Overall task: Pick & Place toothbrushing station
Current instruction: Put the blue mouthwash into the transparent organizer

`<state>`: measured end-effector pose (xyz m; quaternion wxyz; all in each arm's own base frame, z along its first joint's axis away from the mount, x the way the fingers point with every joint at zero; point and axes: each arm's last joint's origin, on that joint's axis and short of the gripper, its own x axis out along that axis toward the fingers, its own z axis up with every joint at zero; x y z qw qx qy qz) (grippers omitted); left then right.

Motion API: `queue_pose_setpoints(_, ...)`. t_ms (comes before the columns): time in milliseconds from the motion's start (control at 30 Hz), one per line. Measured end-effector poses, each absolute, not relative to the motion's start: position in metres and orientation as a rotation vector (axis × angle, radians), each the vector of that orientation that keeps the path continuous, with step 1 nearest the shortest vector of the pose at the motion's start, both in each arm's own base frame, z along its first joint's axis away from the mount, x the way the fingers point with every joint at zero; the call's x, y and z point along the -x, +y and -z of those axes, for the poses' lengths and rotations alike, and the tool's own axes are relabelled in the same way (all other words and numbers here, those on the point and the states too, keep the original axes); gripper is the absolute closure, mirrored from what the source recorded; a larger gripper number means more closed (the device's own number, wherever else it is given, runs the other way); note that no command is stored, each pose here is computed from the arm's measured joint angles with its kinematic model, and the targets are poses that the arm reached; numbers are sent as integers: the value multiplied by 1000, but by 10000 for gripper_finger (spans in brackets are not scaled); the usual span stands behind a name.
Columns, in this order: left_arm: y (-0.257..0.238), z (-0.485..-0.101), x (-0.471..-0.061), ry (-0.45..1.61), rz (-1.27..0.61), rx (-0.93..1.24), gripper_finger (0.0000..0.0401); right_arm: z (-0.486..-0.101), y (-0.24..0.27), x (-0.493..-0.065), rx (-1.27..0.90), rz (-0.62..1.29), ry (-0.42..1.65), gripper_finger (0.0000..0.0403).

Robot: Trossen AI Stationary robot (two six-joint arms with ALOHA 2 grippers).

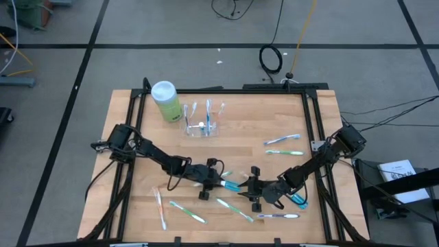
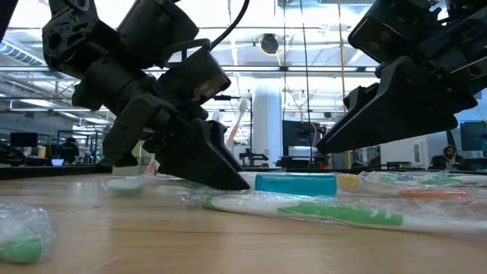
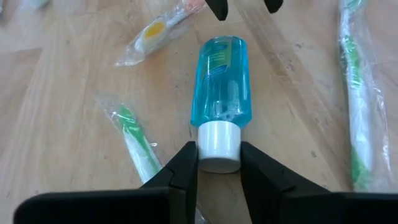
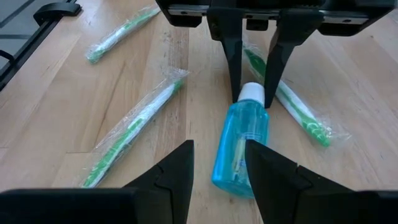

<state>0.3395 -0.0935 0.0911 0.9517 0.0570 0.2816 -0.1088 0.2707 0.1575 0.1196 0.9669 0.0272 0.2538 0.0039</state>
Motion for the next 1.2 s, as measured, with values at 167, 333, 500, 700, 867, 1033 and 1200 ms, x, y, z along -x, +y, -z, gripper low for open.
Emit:
queue_pose_setpoints(167, -93, -92, -340, 566, 220, -116, 282, -120, 157, -271, -55, -8, 513, 268)
queue_pose_setpoints(333, -93, -93, -340, 563, 220, -116, 300, -120, 157, -271, -55, -8, 513, 268)
queue_pose_setpoints(500, -93, -106, -336, 576, 206, -125, 317, -119, 157, -271, -54, -8, 514, 268)
queue_pose_setpoints(700, -94, -134, -317, 669, 112, -235, 314, -119, 157, -270, -49, -6, 523, 268)
queue_pose_setpoints(867, -92, -163, -292, 760, 44, -352, 313, -119, 157, -270, -47, -5, 526, 268)
queue_pose_setpoints(1033, -82, -200, -268, 749, -40, -548, 312, -118, 157, -270, -44, -3, 529, 268)
queue_pose_setpoints(1200, -67, -224, -255, 742, -144, -832, 312, -118, 156, -271, -31, -2, 530, 268)
